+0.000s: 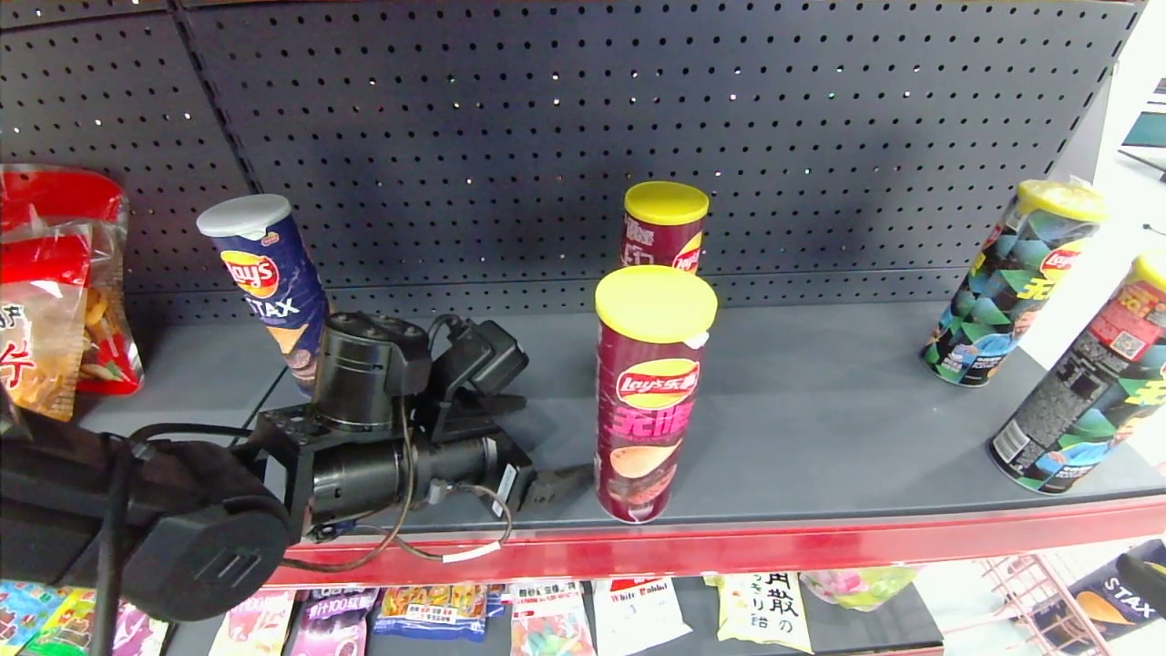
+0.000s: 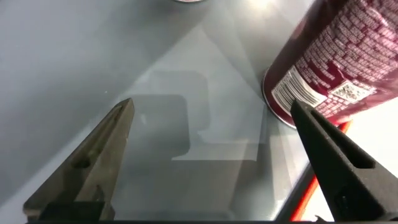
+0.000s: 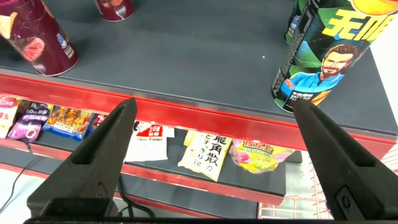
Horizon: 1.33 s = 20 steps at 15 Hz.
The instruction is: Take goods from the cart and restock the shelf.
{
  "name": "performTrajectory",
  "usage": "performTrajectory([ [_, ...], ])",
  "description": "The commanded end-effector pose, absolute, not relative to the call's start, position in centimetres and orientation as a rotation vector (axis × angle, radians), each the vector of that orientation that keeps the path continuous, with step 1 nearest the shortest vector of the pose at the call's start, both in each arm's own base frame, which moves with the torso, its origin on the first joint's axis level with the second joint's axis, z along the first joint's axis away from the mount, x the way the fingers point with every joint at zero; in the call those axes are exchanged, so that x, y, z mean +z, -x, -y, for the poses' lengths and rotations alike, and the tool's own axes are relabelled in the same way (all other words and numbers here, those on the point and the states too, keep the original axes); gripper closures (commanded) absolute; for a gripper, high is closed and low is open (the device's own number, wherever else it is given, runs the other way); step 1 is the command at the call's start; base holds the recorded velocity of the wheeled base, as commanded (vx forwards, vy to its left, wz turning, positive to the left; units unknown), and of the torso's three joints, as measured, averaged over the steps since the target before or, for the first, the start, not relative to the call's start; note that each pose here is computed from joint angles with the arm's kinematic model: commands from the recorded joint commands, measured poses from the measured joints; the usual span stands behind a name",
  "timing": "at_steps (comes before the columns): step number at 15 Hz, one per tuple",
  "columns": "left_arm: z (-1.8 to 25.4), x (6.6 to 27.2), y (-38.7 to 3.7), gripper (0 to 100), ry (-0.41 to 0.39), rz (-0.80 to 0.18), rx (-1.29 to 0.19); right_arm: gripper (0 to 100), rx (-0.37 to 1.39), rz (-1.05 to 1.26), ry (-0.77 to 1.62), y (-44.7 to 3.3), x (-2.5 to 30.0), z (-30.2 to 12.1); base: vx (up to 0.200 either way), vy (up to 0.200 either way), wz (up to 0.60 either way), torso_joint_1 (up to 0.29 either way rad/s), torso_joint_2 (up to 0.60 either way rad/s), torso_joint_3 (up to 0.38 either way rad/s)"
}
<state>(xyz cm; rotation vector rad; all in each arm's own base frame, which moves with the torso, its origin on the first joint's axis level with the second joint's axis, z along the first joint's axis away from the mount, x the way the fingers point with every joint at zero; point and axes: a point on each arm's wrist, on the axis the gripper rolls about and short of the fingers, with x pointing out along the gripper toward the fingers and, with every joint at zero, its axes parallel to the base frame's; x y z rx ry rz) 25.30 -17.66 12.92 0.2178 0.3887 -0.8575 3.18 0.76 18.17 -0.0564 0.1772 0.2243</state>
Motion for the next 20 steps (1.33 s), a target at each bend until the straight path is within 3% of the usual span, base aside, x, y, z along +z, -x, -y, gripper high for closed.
performTrajectory([
  [1,17.8,12.9,-25.2,0,-0.219,-0.390,-0.863,0,0.224,-0.179,0.057,-3.2,18.2,-0.8,0.000,0.000,0.00,0.000,0.00,0.000],
  [20,19.5,12.7,-26.0,0,-0.224,-0.380,-0.891,0,0.220,-0.184,0.030,-3.2,18.2,-0.8,0.000,0.000,0.00,0.000,0.00,0.000],
])
